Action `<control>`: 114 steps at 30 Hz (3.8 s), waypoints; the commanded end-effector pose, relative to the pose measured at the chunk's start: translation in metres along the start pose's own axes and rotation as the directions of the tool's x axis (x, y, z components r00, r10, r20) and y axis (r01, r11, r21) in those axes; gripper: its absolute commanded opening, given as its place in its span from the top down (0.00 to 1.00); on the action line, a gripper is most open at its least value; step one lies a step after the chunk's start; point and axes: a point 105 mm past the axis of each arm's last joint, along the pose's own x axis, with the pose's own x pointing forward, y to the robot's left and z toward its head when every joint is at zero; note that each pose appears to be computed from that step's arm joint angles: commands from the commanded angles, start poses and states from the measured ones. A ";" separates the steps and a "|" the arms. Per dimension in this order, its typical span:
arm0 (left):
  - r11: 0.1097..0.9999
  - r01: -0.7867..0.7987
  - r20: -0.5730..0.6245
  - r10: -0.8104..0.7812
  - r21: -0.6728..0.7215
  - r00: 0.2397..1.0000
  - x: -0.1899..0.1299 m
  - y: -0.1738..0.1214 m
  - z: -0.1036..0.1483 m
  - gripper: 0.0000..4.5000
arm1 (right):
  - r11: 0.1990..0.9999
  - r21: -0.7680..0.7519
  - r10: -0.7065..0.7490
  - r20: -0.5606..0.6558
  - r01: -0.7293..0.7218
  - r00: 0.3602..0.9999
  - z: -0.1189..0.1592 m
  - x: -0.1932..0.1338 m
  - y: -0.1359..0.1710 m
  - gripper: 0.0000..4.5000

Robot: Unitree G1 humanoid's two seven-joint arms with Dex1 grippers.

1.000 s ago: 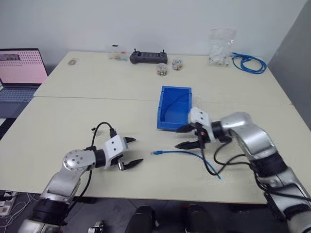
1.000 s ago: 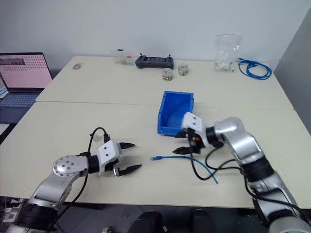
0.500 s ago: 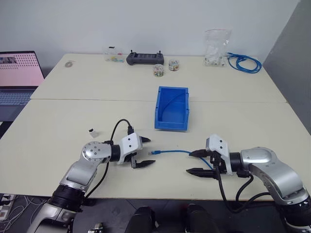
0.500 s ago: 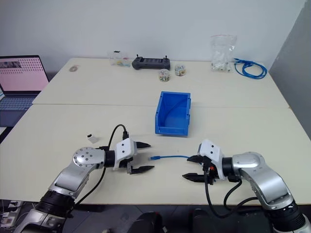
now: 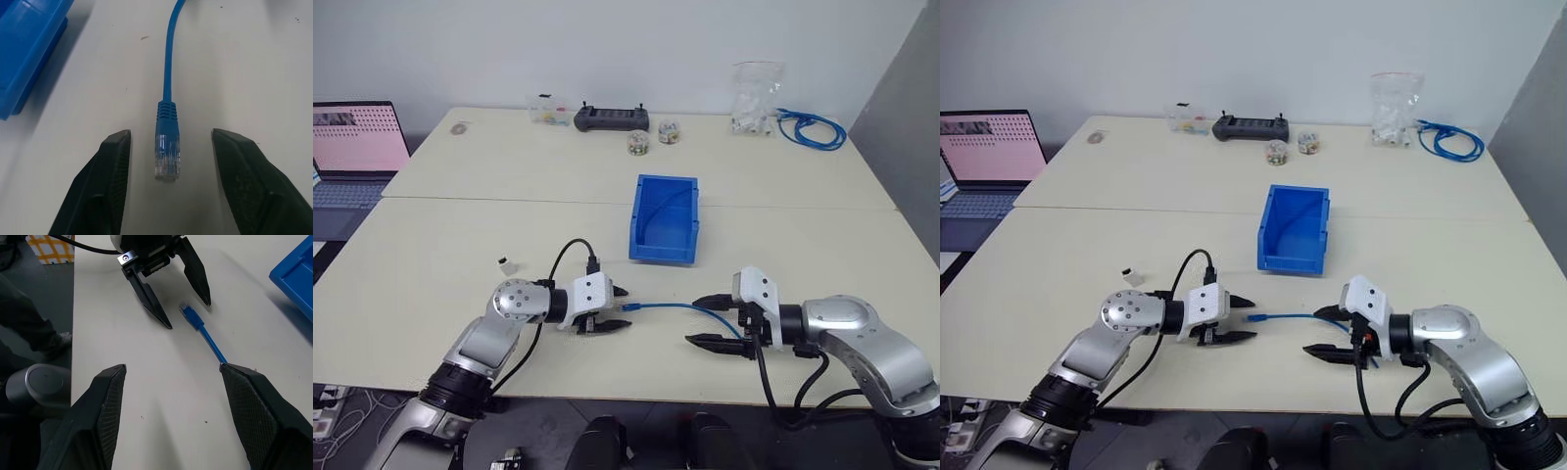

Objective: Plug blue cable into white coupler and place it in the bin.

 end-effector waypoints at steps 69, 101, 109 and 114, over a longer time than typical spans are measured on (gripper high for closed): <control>0.619 0.583 0.624 -0.185 -0.527 0.759 -0.043 -0.001 0.142 0.94 | 0.905 0.335 0.078 0.473 -0.261 0.877 0.091 -0.009 0.011 0.97; 0.737 0.183 0.427 0.156 -0.651 0.891 -0.069 0.001 0.102 0.00 | 0.911 0.412 -0.177 0.373 0.008 0.911 0.057 -0.022 -0.045 0.98; 0.280 -0.525 -0.114 0.794 -0.804 0.597 -0.092 0.016 0.003 0.00 | 0.908 0.417 -0.196 0.345 0.037 0.918 0.046 -0.018 -0.050 0.98; -0.003 -0.720 -0.362 0.866 -0.694 0.346 -0.106 0.007 -0.039 0.00 | 0.914 0.406 -0.176 0.347 0.022 0.921 0.047 -0.014 -0.050 0.98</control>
